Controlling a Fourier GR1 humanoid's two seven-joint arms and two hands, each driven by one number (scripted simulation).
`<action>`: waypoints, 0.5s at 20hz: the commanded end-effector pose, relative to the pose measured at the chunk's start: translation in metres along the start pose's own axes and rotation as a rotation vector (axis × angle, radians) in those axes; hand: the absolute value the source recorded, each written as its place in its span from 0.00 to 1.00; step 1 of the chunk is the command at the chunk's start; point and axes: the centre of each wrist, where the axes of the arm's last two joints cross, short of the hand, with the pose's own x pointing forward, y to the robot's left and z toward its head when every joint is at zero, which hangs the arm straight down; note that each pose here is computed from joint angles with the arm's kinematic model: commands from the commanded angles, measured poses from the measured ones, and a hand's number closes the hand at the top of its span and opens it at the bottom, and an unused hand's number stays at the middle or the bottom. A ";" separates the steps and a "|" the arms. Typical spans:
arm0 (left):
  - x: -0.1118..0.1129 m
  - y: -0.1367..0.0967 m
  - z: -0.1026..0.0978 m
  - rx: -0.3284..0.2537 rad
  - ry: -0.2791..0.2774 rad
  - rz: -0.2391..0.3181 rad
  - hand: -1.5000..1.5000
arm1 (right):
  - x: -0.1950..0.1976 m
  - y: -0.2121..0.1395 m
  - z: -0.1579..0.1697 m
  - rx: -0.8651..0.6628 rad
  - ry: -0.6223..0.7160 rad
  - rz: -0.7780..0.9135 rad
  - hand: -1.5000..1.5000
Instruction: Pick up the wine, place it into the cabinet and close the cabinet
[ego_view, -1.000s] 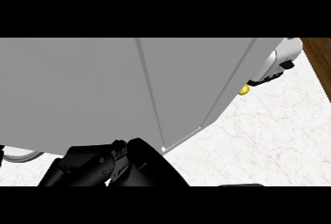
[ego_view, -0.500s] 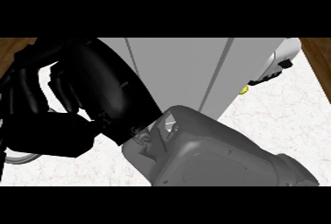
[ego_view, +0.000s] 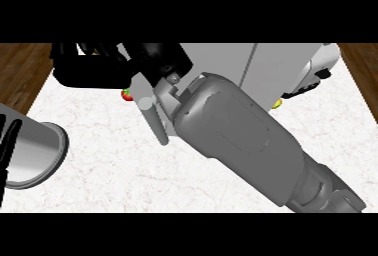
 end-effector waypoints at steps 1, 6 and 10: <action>-0.004 0.002 -0.007 -0.004 0.013 0.001 0.00 | -0.014 -0.037 -0.023 -0.064 0.044 0.032 1.00; 0.001 0.005 -0.009 -0.022 0.008 0.017 0.00 | -0.039 -0.047 -0.023 -0.091 0.040 0.046 1.00; 0.005 -0.001 -0.014 -0.024 -0.006 -0.008 0.00 | -0.057 -0.064 -0.018 -0.112 0.043 0.132 1.00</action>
